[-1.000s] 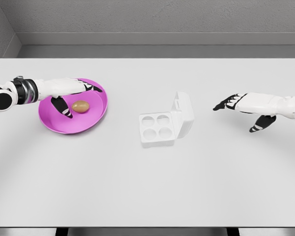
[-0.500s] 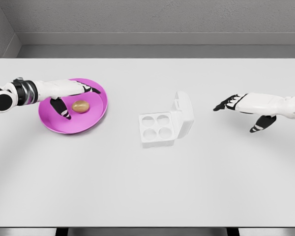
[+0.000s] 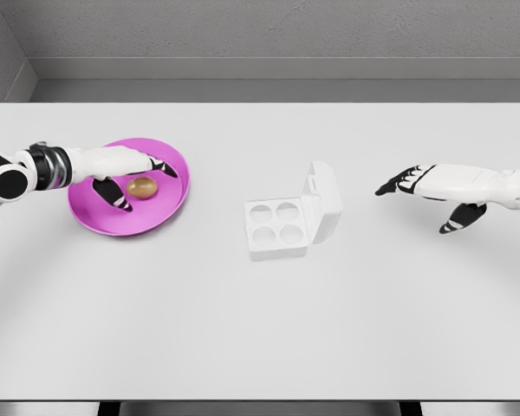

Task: Pack egg into the box and close the box lid

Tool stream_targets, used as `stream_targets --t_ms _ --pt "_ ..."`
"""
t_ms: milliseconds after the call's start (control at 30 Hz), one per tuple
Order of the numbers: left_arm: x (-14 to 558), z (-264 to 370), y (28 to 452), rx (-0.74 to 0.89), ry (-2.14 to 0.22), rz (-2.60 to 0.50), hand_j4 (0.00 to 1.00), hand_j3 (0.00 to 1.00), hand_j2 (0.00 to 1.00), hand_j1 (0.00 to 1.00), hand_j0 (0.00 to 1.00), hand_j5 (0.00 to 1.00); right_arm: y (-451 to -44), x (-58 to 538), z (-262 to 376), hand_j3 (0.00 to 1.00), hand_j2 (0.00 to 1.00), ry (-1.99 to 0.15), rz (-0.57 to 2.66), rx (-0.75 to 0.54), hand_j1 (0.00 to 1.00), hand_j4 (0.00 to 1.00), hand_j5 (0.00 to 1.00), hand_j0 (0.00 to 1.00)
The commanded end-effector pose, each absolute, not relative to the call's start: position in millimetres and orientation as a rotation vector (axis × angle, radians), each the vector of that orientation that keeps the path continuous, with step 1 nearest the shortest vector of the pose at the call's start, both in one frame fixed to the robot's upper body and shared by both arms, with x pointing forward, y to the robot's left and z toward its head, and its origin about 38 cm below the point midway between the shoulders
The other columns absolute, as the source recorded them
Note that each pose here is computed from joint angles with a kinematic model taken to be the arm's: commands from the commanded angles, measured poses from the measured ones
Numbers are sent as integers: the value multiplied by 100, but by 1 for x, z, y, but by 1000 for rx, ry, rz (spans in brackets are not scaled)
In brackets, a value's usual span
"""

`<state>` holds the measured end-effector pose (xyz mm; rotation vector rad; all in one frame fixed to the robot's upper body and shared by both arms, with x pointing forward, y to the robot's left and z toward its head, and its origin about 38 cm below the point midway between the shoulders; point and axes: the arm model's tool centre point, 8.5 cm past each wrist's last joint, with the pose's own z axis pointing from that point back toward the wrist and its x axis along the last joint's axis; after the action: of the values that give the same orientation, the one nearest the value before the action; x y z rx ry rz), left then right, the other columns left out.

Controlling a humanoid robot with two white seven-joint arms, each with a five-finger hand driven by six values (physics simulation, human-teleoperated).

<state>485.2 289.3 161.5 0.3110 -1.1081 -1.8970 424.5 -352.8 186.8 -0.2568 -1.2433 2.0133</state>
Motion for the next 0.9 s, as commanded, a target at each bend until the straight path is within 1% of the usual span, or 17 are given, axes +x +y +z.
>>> stream_targets --t_ms 0,67,133,233,300,333,433,500,600,733,867 --pt "485 162 290 310 -1109 -1892 82 82 82 82 82 82 -354 424 187 100 100 -1242 2008 -256 100 100 100 100" --pt "485 161 290 310 -1108 -1891 78 78 78 78 78 78 -353 424 187 100 100 -1244 2008 -254 100 100 100 100" --pt "485 162 290 304 -1114 -1889 70 70 70 70 70 70 -353 424 187 100 100 -1244 2010 -253 100 100 100 100" --pt "485 162 290 300 -1117 -1886 63 63 63 63 63 63 -353 424 188 100 100 -1243 2011 -255 100 100 100 100" --pt "485 162 290 299 -1118 -1885 62 62 62 62 62 62 -352 424 190 100 100 -1246 2016 -258 100 100 100 100" --pt "485 162 290 299 -1118 -1885 60 60 60 60 60 60 -351 424 190 100 100 -1249 2020 -258 100 100 100 100" --pt "485 161 290 298 -1117 -1885 59 59 59 59 59 59 -348 424 195 100 100 -1266 2024 -263 100 100 100 100" --pt "485 161 290 297 -1115 -1886 59 59 59 59 59 59 -353 427 197 100 100 -1276 1997 -278 100 100 100 100" --pt "484 161 289 289 -1124 -1882 54 54 54 54 54 54 -358 427 199 100 100 -1271 1989 -290 100 100 100 100" --pt "484 161 288 282 -1128 -1878 52 52 52 52 52 52 -359 427 200 100 100 -1269 1989 -291 100 100 100 100" --pt "483 159 286 275 -1125 -1882 48 48 48 48 48 48 -360 427 201 100 100 -1271 1988 -296 100 100 100 100"
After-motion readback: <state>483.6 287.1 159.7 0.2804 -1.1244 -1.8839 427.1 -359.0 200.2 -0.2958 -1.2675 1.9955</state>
